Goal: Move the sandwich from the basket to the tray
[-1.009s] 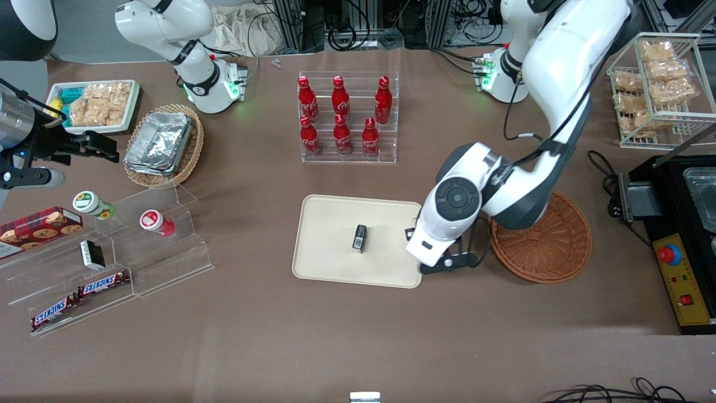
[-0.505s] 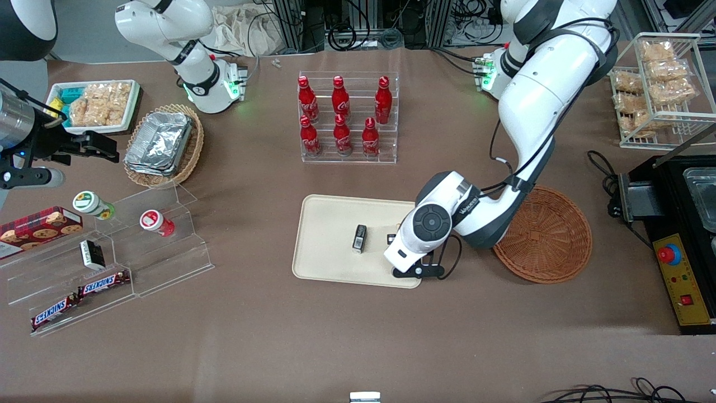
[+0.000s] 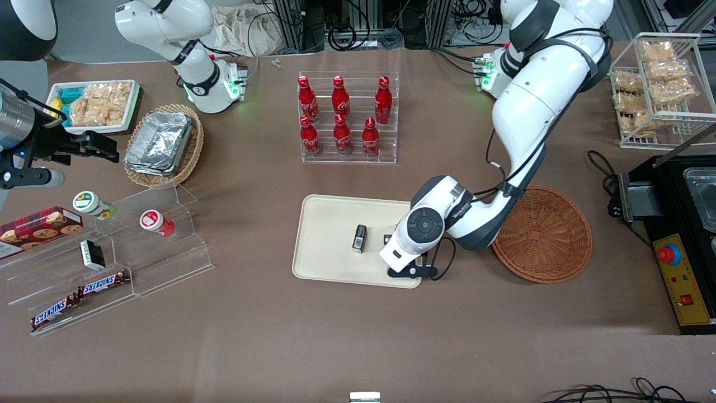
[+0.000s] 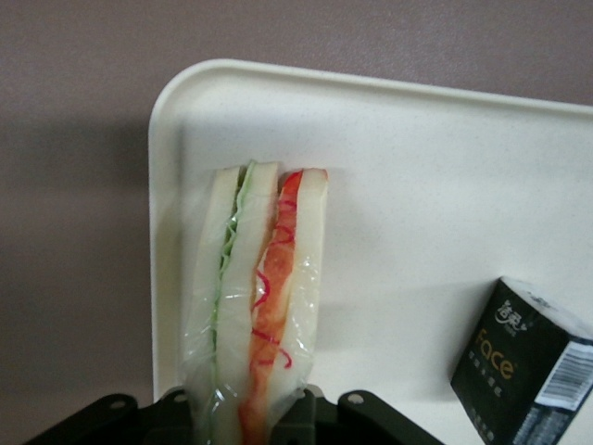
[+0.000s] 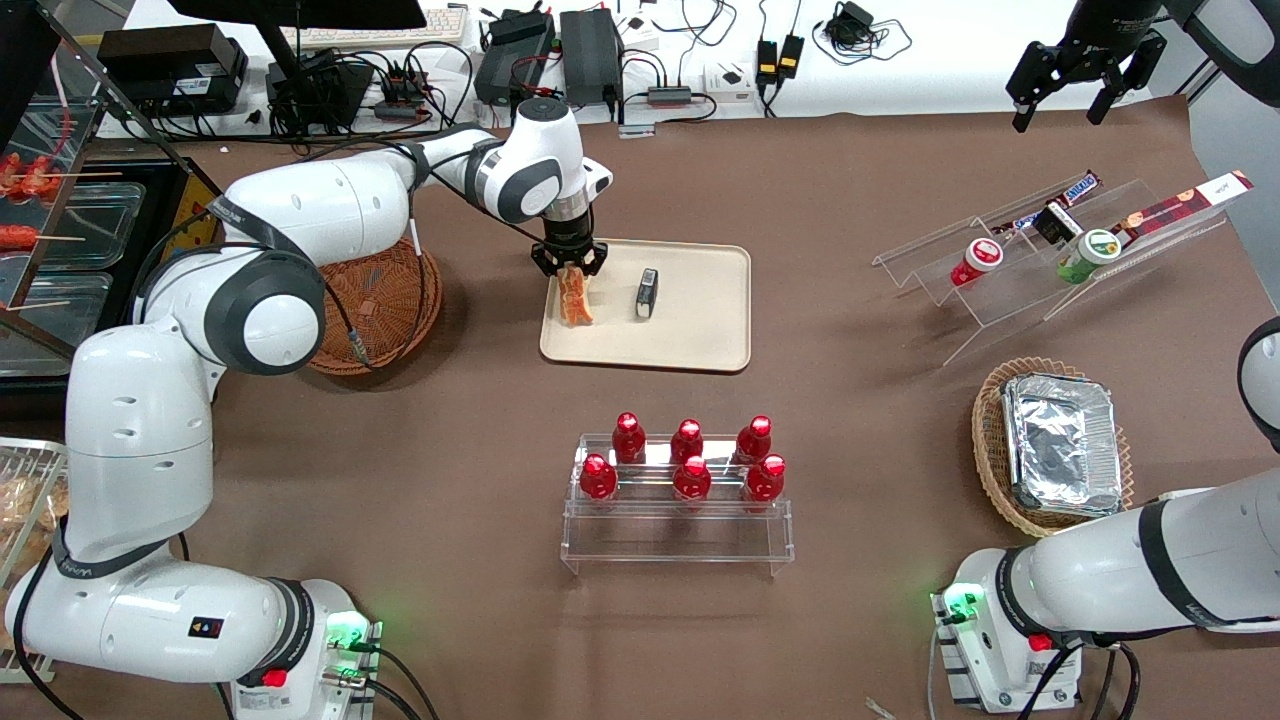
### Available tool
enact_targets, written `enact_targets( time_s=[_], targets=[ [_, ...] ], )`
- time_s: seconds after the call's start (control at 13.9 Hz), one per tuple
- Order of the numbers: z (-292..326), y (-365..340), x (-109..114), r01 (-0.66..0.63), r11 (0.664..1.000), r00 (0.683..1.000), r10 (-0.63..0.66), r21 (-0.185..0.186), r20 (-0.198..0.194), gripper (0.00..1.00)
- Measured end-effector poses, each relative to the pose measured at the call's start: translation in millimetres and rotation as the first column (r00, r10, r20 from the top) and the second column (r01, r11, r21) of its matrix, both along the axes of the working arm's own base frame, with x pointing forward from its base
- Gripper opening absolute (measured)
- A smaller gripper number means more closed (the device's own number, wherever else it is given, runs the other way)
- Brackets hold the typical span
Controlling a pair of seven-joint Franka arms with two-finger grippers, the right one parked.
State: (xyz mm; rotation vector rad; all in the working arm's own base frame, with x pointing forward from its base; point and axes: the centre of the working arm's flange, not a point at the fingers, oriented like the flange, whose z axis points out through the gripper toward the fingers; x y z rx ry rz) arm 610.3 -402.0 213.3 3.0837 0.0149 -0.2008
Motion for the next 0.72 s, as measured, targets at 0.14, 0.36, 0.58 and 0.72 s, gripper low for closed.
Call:
enact_targets(
  time_s=[0.14,0.36,0.58,0.72],
  targets=[
    [4,0,4,-0.006,1.000,1.000,0.006,-0.009,0.012,0.42],
    [32,4,20,-0.025,0.999,0.998,0.027,-0.033,0.061,0.73],
    [107,39,39,-0.067,0.998,0.994,0.065,0.022,0.092,1.00],
    [166,91,46,-0.100,0.991,0.993,0.094,0.084,0.072,1.00]
  ],
)
